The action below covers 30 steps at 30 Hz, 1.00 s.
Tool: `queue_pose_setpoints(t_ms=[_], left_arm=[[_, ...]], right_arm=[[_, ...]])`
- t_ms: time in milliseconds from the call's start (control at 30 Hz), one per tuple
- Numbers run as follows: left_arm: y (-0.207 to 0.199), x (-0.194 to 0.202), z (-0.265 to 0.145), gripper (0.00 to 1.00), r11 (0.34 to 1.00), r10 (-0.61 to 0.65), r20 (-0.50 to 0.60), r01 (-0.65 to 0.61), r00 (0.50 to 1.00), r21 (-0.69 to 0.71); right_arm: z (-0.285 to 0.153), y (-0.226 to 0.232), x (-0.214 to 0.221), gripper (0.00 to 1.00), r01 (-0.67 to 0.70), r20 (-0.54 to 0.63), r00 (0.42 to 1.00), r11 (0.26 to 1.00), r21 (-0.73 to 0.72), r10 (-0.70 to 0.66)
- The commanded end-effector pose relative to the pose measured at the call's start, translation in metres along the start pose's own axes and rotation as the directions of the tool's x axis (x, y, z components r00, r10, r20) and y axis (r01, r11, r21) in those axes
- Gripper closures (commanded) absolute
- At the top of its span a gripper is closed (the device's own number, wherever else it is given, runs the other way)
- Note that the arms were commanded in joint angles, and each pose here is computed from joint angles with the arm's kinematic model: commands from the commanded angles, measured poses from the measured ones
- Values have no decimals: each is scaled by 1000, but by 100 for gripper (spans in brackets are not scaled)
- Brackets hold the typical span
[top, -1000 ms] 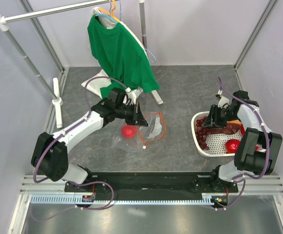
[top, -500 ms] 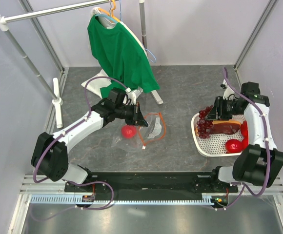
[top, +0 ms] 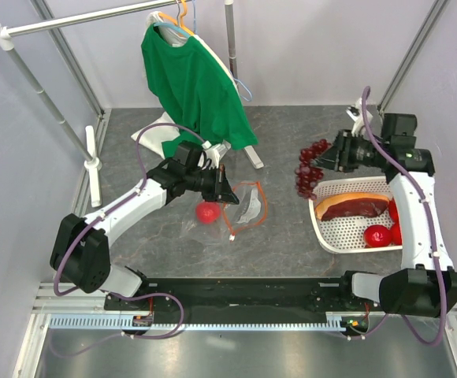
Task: Place the food in the zip-top bag and seal the zipper
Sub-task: Place the fake fruit in the zipper food storage bag.
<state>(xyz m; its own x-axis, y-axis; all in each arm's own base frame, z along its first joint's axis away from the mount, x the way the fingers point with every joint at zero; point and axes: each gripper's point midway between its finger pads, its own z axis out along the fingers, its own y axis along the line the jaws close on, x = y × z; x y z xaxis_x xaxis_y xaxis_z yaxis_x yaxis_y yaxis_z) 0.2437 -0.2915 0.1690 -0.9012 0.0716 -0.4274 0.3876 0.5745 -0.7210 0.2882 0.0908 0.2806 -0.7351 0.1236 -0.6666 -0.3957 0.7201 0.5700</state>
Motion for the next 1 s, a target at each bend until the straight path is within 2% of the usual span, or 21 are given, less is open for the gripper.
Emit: queue_pose_setpoints(t_ms=[0,100,267,433,533,700,967], left_arm=[[-17,-16,-9,98,998,11,27,-13,1000,60],[-20,-19,-13,98,996,-11,23,9,1000,86],[-28,-30,-24,98,986,-73,24,69,997,155],[-26,-38,-32,98,968,-152,12,146,988,203],[-22,-39,-33,98,961,-179,1,175,984,213],[-20,-47,-38,98,959,-186,20,178,982,219],[-19,-49,-39,98,956,-192,24,182,981,229]], right_arm=[[16,67,-45,72,89,157,986,982,-169,-62],[35,97,-55,72,130,185,979,964,-234,-87],[62,110,-56,72,167,226,967,960,-223,-116],[97,130,-24,73,182,223,966,953,-244,-128],[121,142,0,75,186,184,973,947,-260,-140],[150,128,40,75,134,99,988,967,-215,-115],[169,123,101,74,133,-68,986,969,-206,-150]])
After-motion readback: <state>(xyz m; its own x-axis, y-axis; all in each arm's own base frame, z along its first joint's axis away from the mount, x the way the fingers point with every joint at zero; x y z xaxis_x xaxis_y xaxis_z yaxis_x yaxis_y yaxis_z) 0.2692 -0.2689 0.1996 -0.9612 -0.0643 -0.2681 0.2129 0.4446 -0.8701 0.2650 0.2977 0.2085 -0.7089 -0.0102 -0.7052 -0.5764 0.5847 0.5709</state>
